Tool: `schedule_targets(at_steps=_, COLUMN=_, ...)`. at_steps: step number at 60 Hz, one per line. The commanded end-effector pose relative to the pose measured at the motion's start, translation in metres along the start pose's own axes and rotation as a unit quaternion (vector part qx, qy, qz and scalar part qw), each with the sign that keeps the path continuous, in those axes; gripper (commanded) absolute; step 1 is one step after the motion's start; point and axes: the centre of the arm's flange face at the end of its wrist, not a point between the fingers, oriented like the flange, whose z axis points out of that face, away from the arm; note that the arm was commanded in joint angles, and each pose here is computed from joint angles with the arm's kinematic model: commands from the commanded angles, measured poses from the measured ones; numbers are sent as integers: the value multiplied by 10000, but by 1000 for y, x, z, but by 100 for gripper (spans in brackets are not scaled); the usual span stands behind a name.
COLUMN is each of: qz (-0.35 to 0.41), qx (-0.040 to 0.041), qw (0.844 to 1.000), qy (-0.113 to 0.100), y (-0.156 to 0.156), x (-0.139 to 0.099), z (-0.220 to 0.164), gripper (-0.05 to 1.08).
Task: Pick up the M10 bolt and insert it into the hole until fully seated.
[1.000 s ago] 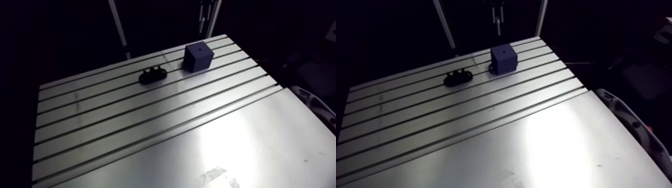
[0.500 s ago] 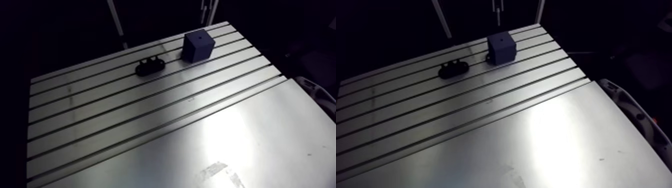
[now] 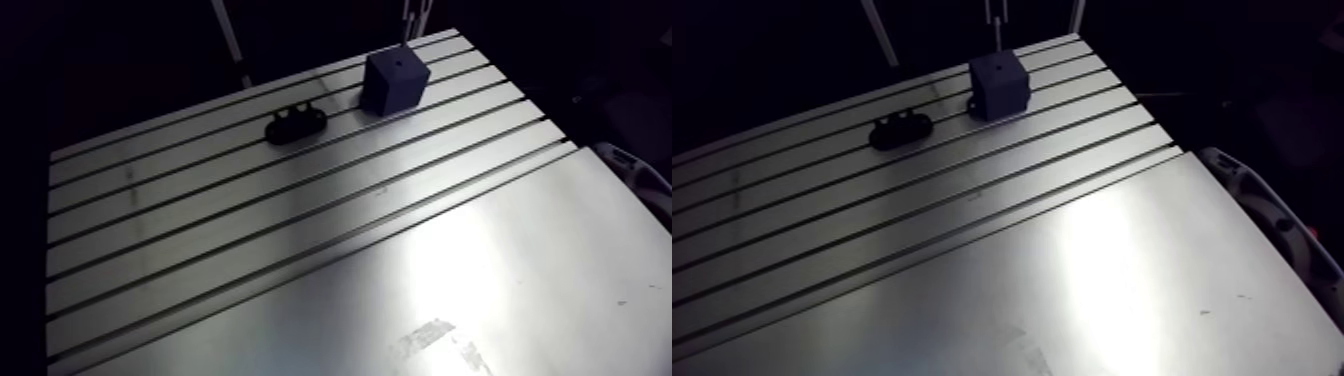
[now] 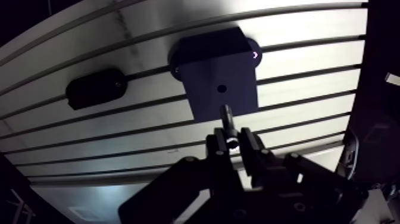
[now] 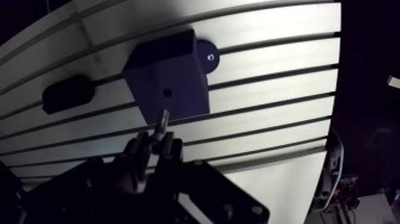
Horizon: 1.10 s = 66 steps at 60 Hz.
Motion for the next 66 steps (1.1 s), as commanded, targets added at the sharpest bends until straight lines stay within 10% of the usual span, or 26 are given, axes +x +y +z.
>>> schedule_targets(at_steps=1, qz=3, qx=6, qw=10000, qy=-28, y=1, x=2, z=4, gripper=107)
schedule_targets(at_steps=66, qz=6, qx=30, qw=9999, qy=-106, y=2, x=11, z=18, gripper=107)
